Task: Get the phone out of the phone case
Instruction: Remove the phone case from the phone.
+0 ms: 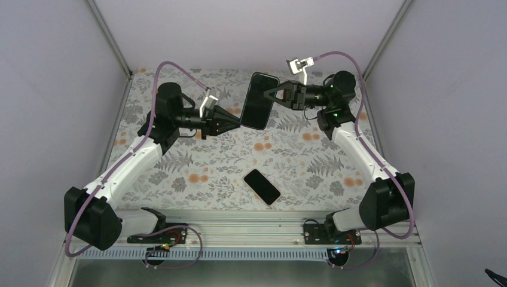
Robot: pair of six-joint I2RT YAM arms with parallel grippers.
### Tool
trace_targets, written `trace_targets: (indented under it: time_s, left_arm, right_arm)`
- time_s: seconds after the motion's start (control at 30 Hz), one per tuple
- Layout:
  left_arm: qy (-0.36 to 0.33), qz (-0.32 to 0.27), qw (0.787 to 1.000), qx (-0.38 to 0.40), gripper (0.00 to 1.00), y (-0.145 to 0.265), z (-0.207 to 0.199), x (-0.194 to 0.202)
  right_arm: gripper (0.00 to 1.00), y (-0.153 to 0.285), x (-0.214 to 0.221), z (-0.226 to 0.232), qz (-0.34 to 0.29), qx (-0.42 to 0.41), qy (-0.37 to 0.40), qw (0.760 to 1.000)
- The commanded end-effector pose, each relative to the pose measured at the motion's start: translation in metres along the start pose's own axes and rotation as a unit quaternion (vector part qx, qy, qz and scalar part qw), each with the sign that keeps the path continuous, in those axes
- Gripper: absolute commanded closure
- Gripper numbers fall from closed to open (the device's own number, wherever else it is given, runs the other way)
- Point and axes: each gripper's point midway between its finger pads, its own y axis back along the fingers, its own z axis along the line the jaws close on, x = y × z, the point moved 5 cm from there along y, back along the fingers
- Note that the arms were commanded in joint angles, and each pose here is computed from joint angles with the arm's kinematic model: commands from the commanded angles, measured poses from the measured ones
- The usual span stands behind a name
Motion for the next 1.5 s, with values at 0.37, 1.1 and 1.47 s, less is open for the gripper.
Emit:
trace_targets:
  time_s: [0.37, 1.1, 1.47]
  left_arm:
    - [0.047, -0.008, 0.991, -0.127, 0.89, 0.007, 0.047, 0.014]
    - [0.056, -0.03, 0.994, -0.086, 0.84, 0.01, 0.037, 0.002]
    - [0.043, -0.043, 0.997, -0.04, 0.78, 0.01, 0.022, -0.013]
  right_arm:
    - [0.96, -0.012, 0.009, 0.059, 0.042, -0.071, 0.025, 0.996]
    - [0.96, -0.039, 0.042, 0.033, 0.095, -0.072, 0.026, 0.993]
    - [0.96, -0.045, 0.058, 0.026, 0.114, -0.078, 0.018, 0.99]
